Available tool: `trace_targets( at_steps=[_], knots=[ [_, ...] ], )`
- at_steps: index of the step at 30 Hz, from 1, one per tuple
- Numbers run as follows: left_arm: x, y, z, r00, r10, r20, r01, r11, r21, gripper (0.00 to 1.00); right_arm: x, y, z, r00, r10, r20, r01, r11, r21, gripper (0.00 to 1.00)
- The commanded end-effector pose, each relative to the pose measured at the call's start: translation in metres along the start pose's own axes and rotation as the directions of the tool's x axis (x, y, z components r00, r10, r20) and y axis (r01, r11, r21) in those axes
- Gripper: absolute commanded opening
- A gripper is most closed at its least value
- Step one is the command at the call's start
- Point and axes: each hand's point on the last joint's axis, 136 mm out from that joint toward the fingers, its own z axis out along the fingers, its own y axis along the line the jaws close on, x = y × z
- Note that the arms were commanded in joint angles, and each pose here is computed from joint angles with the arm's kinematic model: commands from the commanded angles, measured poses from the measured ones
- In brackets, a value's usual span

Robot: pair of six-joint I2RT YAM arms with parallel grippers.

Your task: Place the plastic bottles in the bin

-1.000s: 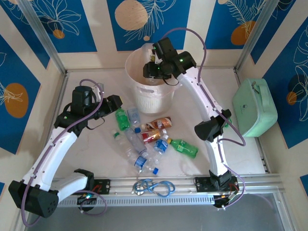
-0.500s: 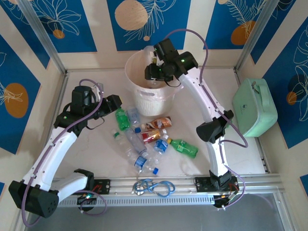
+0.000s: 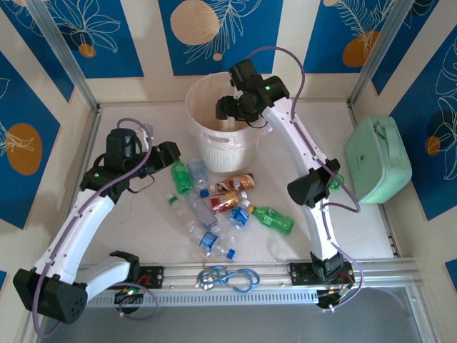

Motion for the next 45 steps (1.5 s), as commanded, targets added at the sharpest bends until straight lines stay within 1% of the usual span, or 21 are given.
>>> trace_targets(
  at_steps=[1,4,7,13,17,21,26,31,36,38,41,43,45],
  knots=[
    [-0.002,0.005,-0.004,1.0,0.003,0.013,-0.003,1.0,-0.009,0.62,-0.008,0.006,-0.016,0.999,-0.003,0.035,0.004,1.0,-0.027,0.75],
    [-0.001,0.006,-0.004,1.0,0.001,0.012,0.0,1.0,-0.01,0.62,-0.012,0.008,-0.028,0.998,-0.004,0.061,0.006,0.999,-0.035,0.78],
    [-0.001,0.006,-0.004,1.0,-0.001,0.016,0.001,1.0,-0.01,0.62,-0.017,0.008,-0.05,0.995,-0.013,0.103,0.016,0.999,-0.034,0.81],
    [-0.003,0.004,-0.006,1.0,-0.006,0.02,0.006,1.0,-0.005,0.63,-0.024,-0.002,-0.11,0.976,-0.026,0.218,0.028,1.0,-0.007,0.9],
    [-0.003,0.002,-0.008,1.0,-0.004,0.025,0.004,1.0,-0.001,0.63,-0.019,-0.022,-0.144,0.963,-0.027,0.267,0.018,0.999,0.037,0.92],
    [-0.003,0.003,-0.01,1.0,-0.003,0.026,0.004,1.0,-0.003,0.63,-0.004,-0.06,-0.16,0.961,0.019,0.275,-0.044,0.995,0.085,0.94],
    [-0.003,0.003,-0.008,1.0,-0.01,0.026,0.01,1.0,-0.003,0.63,0.032,-0.126,-0.148,0.956,0.195,0.221,-0.218,0.972,0.087,0.95],
    [-0.004,0.003,-0.006,1.0,-0.016,0.026,0.016,1.0,0.0,0.63,0.08,-0.196,-0.114,0.928,0.35,0.131,-0.368,0.916,0.161,0.95],
    [-0.005,0.003,-0.003,1.0,-0.024,0.019,0.024,1.0,0.006,0.63,0.117,-0.262,-0.079,0.878,0.472,0.076,-0.473,0.833,0.287,0.96],
    [-0.004,0.003,-0.002,1.0,-0.025,0.017,0.025,1.0,0.005,0.62,0.125,-0.282,-0.07,0.852,0.52,0.064,-0.511,0.799,0.316,0.97],
    [-0.004,0.004,-0.002,1.0,-0.025,0.017,0.025,1.0,0.003,0.63,0.128,-0.306,-0.063,0.812,0.579,0.077,-0.566,0.747,0.348,0.97],
    [-0.004,0.004,-0.001,0.999,-0.027,0.016,0.027,1.0,0.002,0.62,0.124,-0.315,-0.058,0.805,0.587,0.092,-0.577,0.735,0.357,0.97],
    [-0.003,0.004,0.0,0.999,-0.03,0.014,0.03,1.0,0.005,0.63,0.12,-0.323,-0.052,0.813,0.575,0.093,-0.561,0.73,0.39,0.97]
  ],
)
